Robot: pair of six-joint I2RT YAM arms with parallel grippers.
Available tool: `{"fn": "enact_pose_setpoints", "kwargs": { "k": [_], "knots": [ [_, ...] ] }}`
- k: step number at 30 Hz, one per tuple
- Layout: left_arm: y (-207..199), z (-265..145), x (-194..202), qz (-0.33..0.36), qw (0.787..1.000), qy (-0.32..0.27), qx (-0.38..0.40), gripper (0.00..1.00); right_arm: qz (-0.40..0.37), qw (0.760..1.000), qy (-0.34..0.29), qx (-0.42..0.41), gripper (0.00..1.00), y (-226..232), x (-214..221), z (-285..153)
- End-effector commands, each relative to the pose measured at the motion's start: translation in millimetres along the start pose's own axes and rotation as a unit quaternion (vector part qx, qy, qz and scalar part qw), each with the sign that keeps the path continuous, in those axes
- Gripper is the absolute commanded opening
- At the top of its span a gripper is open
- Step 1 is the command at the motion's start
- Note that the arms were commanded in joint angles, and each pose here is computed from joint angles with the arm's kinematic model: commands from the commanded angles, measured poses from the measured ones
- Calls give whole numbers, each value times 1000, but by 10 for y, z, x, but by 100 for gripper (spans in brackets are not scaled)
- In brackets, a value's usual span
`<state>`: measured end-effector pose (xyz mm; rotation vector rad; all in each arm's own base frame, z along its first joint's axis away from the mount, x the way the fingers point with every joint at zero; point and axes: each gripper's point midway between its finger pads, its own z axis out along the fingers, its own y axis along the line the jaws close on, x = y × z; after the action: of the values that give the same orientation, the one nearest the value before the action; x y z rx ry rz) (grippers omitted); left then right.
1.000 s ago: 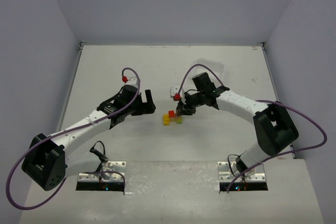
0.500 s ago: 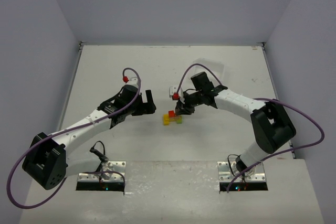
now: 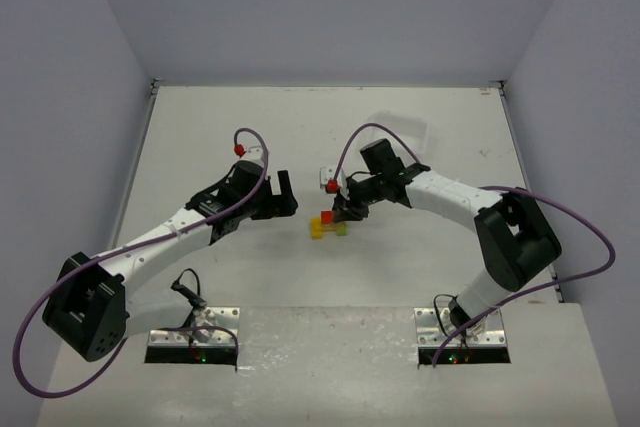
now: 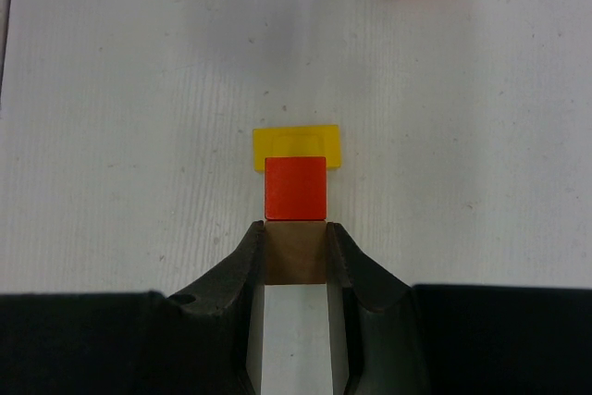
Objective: Build the wood block tower
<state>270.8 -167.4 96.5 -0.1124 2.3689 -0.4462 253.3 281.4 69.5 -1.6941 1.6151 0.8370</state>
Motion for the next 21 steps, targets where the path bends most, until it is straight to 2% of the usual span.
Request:
{"fn": "enact_pose_setpoints", "kwargs": {
  "k": [1,16,21],
  "knots": [
    [-90,-29,-225,-1,1000,-29,12,100,-25,999,-20,14,21,-138,-203,4],
    [-90,-13,-220,0,1000,-25,11,100,-27,999,-11,15,27,-132,-167,20],
    [-101,-4,-217,1,1000,-23,13,100,-26,1000,-9,16,39,-137,-161,26]
  ]
}}
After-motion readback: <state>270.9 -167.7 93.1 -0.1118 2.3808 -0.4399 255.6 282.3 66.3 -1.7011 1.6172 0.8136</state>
